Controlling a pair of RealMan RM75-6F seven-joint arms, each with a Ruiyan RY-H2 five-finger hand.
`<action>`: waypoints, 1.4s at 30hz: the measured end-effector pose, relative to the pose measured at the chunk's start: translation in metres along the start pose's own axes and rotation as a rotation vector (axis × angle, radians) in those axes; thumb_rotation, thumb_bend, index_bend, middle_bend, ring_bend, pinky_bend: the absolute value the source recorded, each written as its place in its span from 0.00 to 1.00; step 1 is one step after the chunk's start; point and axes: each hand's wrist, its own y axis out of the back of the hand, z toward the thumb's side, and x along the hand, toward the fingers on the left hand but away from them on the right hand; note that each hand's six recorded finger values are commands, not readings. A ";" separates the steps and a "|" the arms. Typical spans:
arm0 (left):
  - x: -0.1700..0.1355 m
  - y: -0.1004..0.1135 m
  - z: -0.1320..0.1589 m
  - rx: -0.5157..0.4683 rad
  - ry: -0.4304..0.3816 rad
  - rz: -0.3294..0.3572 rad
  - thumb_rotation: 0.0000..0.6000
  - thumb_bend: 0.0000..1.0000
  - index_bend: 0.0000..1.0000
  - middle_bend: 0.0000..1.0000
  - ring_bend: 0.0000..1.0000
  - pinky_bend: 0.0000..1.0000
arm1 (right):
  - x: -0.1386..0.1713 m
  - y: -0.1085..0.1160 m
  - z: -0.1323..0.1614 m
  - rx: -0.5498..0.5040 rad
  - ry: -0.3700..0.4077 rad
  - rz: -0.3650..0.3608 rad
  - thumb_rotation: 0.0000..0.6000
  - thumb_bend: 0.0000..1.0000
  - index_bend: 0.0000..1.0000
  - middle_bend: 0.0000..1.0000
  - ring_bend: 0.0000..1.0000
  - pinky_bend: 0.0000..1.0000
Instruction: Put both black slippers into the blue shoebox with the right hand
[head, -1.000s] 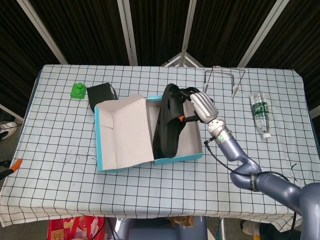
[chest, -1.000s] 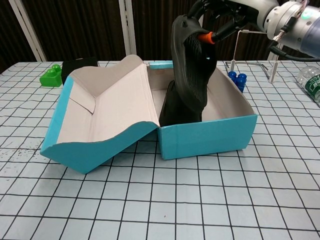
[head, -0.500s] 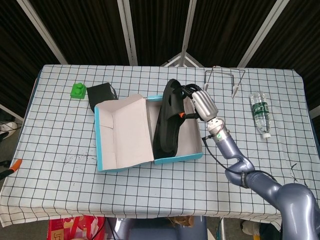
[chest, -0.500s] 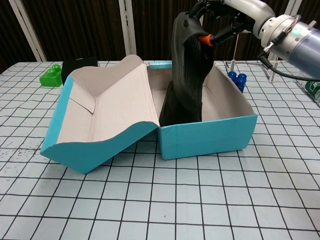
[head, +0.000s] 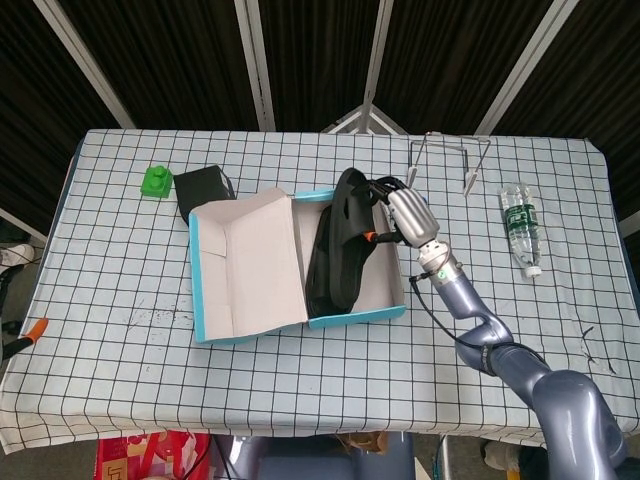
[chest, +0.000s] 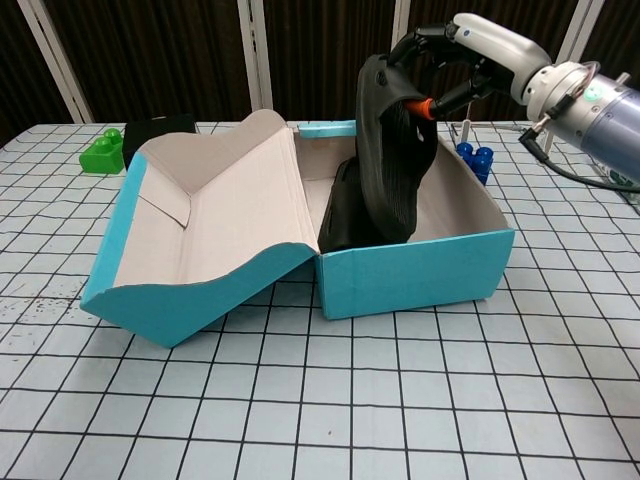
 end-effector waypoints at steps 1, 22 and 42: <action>0.000 0.000 0.000 0.001 -0.001 0.000 1.00 0.08 0.22 0.04 0.00 0.05 | 0.001 -0.001 0.000 0.001 0.004 0.004 1.00 0.36 0.50 0.38 0.40 0.20; 0.000 -0.003 0.001 0.007 -0.001 -0.007 1.00 0.08 0.22 0.04 0.00 0.05 | 0.014 -0.031 -0.009 0.061 0.005 0.075 1.00 0.36 0.50 0.38 0.40 0.20; 0.000 0.001 -0.002 -0.004 0.005 -0.002 1.00 0.08 0.23 0.05 0.00 0.05 | 0.012 -0.054 -0.009 0.178 -0.009 0.197 1.00 0.36 0.51 0.39 0.40 0.20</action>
